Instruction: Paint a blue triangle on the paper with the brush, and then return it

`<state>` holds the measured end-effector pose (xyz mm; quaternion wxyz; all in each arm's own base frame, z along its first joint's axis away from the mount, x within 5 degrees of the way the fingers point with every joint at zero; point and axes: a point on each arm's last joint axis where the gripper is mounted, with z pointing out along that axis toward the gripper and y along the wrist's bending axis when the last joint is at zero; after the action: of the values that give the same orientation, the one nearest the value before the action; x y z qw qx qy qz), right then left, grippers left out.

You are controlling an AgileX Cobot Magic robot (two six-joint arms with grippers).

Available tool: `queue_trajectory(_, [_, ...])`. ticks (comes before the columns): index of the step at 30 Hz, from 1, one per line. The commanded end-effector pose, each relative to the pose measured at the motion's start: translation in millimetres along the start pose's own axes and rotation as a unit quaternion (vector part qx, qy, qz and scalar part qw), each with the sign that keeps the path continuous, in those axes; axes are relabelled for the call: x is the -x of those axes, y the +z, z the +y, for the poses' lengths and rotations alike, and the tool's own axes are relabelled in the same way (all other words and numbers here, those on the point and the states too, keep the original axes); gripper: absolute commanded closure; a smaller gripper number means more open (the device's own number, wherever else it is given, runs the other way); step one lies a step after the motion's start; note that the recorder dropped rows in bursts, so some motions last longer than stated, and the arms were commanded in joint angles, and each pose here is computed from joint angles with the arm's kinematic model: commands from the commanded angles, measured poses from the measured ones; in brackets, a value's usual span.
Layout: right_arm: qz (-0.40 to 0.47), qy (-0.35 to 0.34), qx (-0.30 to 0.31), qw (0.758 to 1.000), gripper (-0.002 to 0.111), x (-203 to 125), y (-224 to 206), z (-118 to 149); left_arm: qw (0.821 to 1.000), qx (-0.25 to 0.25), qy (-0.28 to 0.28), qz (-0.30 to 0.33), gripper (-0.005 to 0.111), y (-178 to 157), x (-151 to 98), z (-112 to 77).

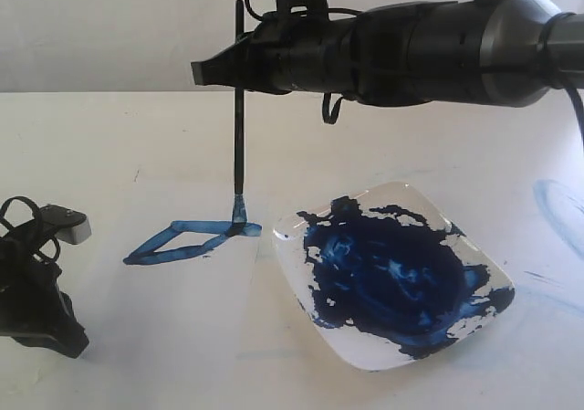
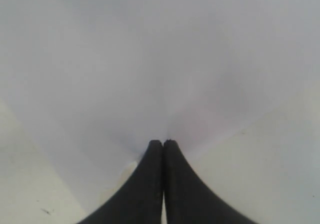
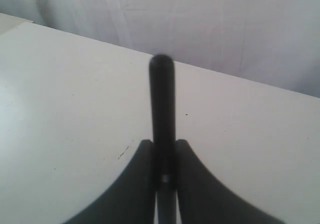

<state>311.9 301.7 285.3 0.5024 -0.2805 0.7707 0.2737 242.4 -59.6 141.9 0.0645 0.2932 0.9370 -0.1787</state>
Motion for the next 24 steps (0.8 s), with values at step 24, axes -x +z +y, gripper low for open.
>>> queue_trajectory(24, [-0.009,0.030,0.074,0.997,0.108,5.9,-19.4,19.4,1.000,-0.013,-0.008,0.003,0.107,-0.6,-2.5,-2.3])
